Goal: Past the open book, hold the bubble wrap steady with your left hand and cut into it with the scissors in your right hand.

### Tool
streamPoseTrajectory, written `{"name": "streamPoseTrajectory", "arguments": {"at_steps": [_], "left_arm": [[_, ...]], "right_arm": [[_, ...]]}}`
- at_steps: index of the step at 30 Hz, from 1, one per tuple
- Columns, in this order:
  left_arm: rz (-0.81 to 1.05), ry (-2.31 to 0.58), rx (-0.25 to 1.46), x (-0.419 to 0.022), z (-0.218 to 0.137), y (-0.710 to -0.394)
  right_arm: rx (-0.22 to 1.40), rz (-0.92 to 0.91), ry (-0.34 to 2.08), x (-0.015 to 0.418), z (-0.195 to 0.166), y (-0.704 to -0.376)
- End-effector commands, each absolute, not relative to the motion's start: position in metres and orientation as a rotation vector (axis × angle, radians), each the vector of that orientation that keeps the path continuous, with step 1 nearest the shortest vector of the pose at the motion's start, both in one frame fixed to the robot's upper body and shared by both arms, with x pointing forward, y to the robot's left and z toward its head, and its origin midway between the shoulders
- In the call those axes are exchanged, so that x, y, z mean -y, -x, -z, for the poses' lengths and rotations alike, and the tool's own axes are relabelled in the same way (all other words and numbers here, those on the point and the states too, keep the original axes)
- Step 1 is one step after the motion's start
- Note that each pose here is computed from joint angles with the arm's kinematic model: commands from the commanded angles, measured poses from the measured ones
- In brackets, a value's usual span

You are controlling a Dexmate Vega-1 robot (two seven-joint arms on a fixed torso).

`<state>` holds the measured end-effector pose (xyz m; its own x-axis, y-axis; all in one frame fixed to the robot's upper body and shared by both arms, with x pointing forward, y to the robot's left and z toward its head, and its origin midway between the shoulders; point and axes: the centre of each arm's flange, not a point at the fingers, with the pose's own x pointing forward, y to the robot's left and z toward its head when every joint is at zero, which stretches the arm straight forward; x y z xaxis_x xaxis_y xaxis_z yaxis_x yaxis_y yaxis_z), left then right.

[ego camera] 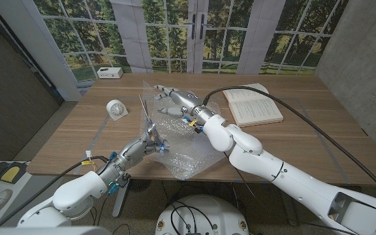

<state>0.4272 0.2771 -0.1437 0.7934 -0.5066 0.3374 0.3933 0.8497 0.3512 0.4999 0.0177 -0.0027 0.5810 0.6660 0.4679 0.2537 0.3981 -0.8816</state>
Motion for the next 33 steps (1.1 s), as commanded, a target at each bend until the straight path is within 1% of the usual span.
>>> {"name": "streamPoseTrajectory", "arguments": {"at_steps": [1,33], "left_arm": [[0.502,-0.273,0.447,-0.278,0.144,-0.423],[0.496,-0.279,0.488,-0.277,0.136,-0.409]], "right_arm": [[0.937,-0.349,1.179,-0.022,0.002,-0.505],[0.909,-0.402,1.227,-0.037,0.001,-0.515]]}}
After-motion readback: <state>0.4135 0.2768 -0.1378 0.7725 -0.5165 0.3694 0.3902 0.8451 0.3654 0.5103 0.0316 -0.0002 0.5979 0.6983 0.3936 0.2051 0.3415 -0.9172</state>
